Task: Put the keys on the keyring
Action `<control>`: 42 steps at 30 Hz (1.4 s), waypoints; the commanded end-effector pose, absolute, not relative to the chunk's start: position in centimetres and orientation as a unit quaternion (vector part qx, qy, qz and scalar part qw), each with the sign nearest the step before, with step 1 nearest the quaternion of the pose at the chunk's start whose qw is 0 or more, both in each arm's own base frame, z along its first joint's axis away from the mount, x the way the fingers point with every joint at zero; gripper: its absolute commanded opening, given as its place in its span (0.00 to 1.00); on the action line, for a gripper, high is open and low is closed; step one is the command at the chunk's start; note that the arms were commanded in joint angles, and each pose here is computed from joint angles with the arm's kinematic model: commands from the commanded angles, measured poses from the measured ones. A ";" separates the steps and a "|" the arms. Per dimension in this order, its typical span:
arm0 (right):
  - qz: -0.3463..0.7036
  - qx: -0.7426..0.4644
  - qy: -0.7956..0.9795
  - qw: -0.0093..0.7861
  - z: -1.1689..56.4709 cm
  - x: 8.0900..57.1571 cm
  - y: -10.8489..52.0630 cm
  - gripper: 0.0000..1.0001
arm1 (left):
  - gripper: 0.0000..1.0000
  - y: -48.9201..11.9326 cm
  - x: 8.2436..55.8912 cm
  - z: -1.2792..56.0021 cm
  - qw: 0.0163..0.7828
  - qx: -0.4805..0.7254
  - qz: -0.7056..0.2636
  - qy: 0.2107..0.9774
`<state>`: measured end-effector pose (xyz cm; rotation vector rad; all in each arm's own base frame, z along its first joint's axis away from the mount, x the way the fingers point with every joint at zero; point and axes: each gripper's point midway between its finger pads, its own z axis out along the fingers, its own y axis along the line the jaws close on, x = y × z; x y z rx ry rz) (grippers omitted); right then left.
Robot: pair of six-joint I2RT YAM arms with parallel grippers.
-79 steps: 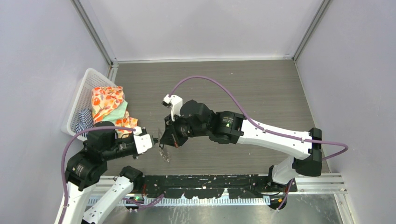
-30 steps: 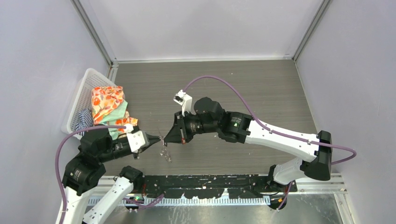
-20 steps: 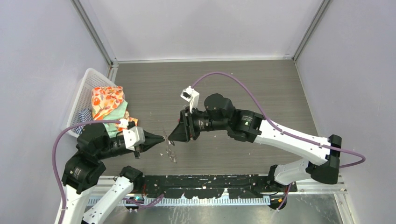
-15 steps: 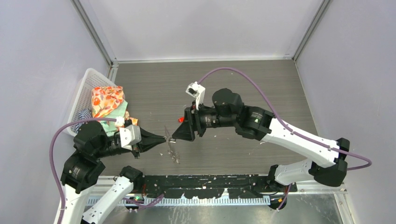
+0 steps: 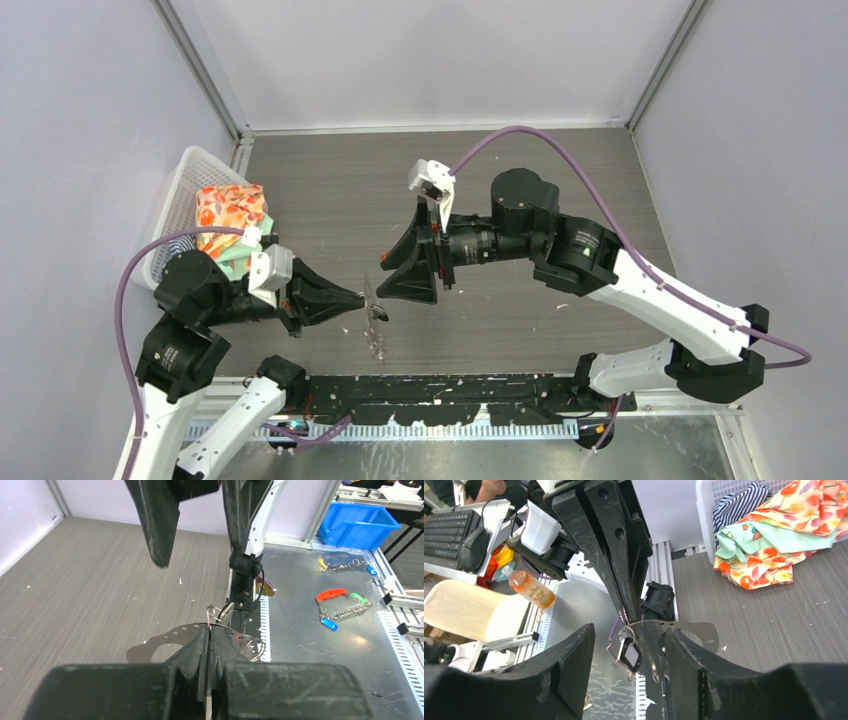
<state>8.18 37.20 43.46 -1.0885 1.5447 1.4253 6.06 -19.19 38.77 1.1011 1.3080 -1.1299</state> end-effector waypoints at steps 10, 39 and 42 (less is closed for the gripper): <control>0.600 -0.456 0.544 0.368 45.3 6.7 38.5 0.44 | 0.00 -19.9 5.6 42.3 0.522 0.436 -0.517 0.519; 0.608 -0.448 0.558 0.344 44.0 6.7 39.2 0.26 | 0.00 -20.0 5.9 43.6 0.523 0.418 -0.529 0.521; 0.604 -0.447 0.563 0.343 43.7 6.8 39.3 0.28 | 0.00 -20.0 5.9 43.7 0.524 0.416 -0.529 0.521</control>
